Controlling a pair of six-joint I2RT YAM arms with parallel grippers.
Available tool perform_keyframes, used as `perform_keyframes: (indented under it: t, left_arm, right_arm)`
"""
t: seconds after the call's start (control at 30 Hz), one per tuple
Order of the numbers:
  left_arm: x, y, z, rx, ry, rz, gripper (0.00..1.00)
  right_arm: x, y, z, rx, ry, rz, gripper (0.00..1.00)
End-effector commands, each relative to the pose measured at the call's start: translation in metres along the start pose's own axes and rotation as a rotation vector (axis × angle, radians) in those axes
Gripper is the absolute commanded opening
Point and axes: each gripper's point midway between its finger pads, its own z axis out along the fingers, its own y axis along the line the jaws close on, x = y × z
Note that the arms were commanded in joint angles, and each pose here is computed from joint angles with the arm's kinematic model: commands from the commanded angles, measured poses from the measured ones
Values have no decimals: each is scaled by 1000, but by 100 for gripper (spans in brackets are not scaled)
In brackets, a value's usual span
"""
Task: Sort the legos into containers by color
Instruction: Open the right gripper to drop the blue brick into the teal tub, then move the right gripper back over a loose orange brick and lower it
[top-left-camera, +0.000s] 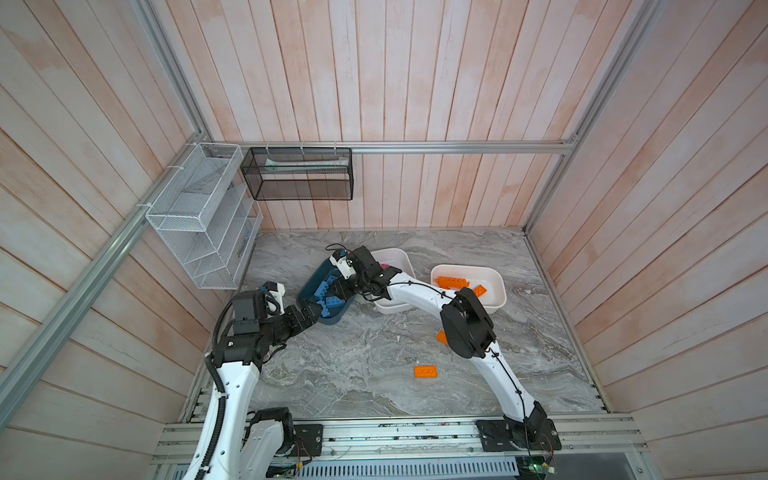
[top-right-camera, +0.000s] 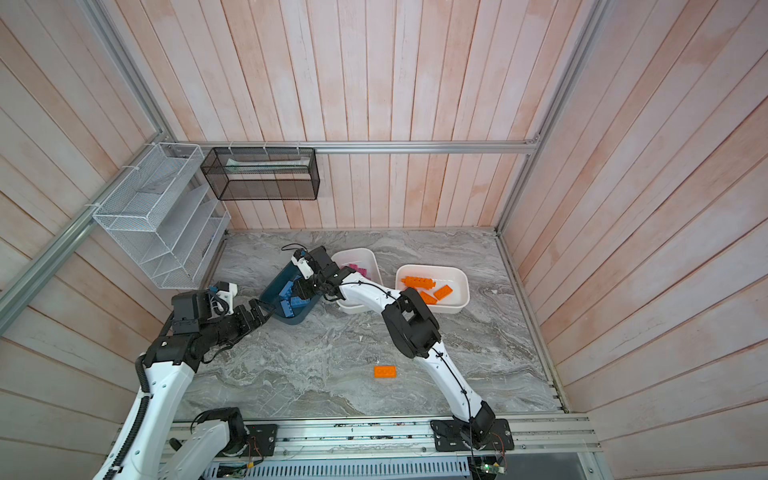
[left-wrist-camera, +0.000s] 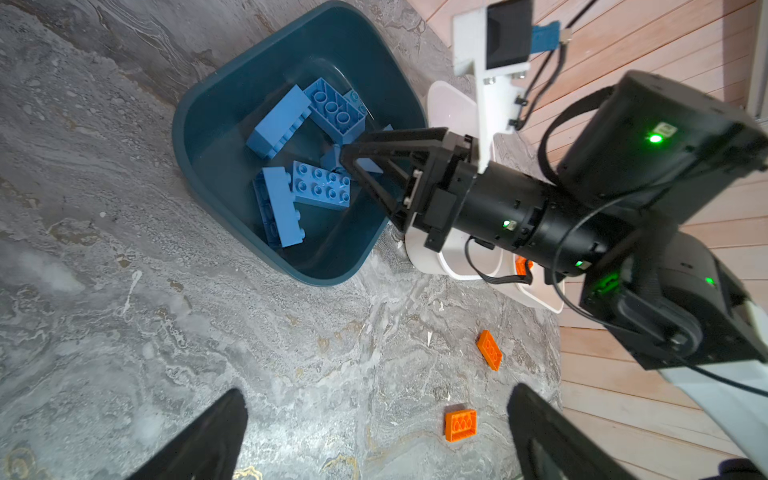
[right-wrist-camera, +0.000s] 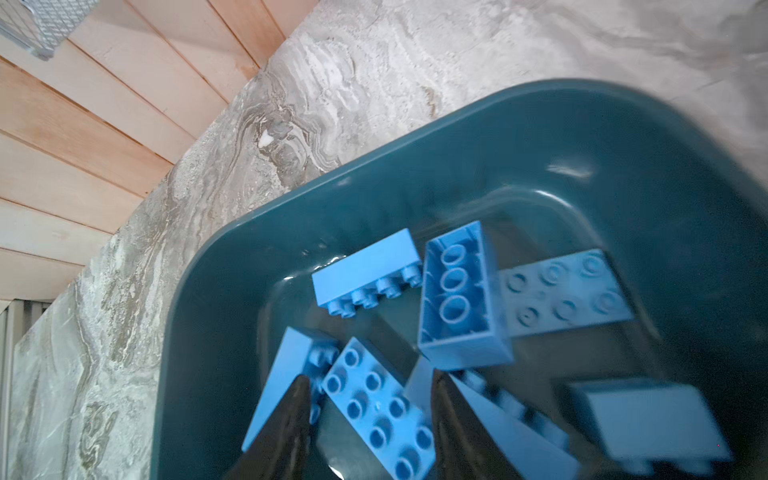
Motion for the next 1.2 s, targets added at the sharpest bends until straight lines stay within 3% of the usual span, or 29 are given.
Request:
perform_keyframes:
  t: [0.0,0.1,0.2,0.47,0.67,0.83,1.17]
  left_arm:
    - [-2,1,2,7,-6,19,100]
    - [-1,0,3,16,0,20,100]
    - [0,-4,6,51,12,17,100]
    - [7,-21,14,182,62,-11,100]
    - [10,-32,15,253,65,-31,100]
    - [22,-39,19,296,101,-37,100]
    - [32,-44,21,309,130,-34,100]
  right_arm:
    - [-41,-3,-62,56,-101,-54,46]
    - [-36,-1,-98,67,-116,-90,48]
    - [-5,5,-130,66,-65,-134,51]
    - [116,31,-216,-42,124,-339,56]
    - [202,33,-258,-94,321,-518,61]
    - [253,13,-270,-43,430,-624,63]
    - [285,-5,-244,-32,505,-703,64]
